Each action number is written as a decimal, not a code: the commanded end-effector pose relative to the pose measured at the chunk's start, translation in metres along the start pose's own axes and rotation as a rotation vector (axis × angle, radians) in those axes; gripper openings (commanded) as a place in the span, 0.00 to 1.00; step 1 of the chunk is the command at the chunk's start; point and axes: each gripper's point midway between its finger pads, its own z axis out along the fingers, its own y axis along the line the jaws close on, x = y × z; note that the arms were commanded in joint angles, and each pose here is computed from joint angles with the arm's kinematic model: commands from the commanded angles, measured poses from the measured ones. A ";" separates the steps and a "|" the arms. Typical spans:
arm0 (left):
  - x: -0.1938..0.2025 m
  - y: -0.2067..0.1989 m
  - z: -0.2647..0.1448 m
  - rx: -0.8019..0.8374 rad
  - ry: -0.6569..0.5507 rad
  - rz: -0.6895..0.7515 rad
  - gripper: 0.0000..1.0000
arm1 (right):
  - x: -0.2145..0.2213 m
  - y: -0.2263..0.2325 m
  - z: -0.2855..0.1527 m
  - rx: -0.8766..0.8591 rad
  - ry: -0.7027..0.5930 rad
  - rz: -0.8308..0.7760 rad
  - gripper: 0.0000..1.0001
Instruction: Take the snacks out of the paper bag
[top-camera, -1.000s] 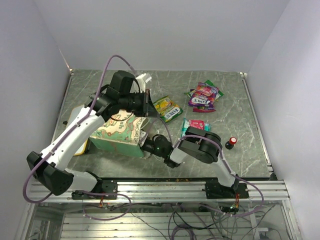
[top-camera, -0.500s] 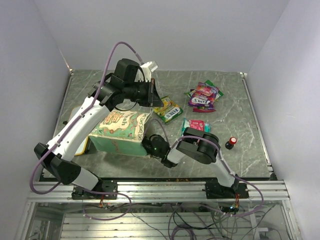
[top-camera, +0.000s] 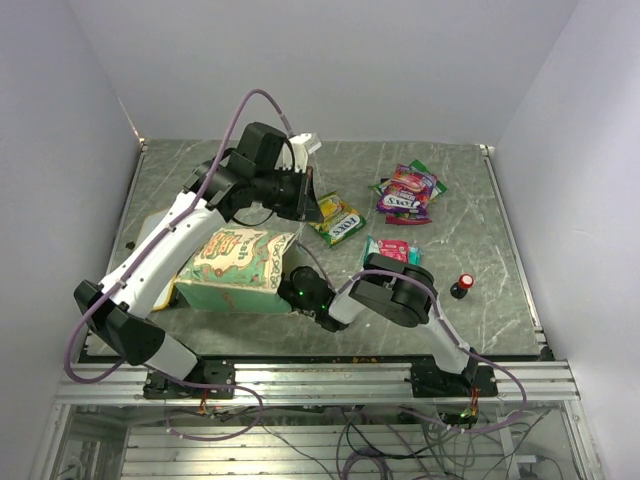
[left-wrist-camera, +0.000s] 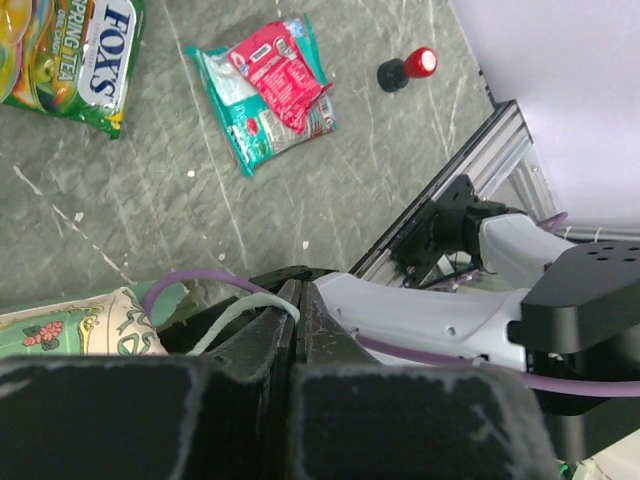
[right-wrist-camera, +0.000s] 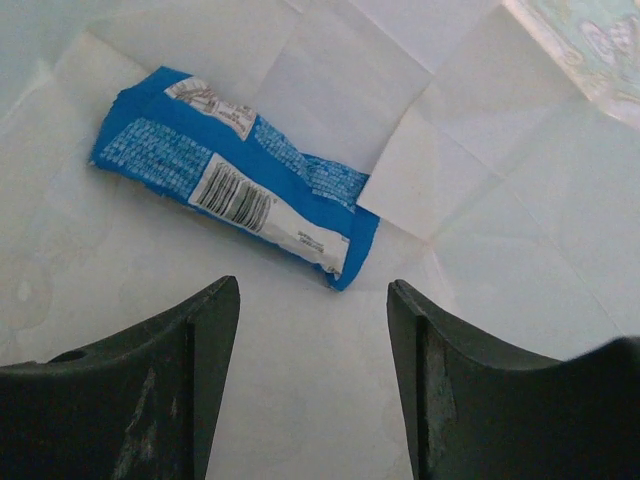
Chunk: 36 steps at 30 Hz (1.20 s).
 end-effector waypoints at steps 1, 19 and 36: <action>-0.004 -0.004 0.000 0.019 -0.040 0.058 0.07 | -0.002 0.031 0.001 -0.226 0.010 -0.148 0.60; 0.040 -0.004 0.012 0.090 0.032 -0.083 0.07 | 0.012 0.071 0.018 -0.610 0.048 -0.242 0.59; 0.048 -0.010 0.013 0.113 0.025 -0.148 0.07 | 0.017 0.024 0.046 -0.384 0.115 -0.218 0.23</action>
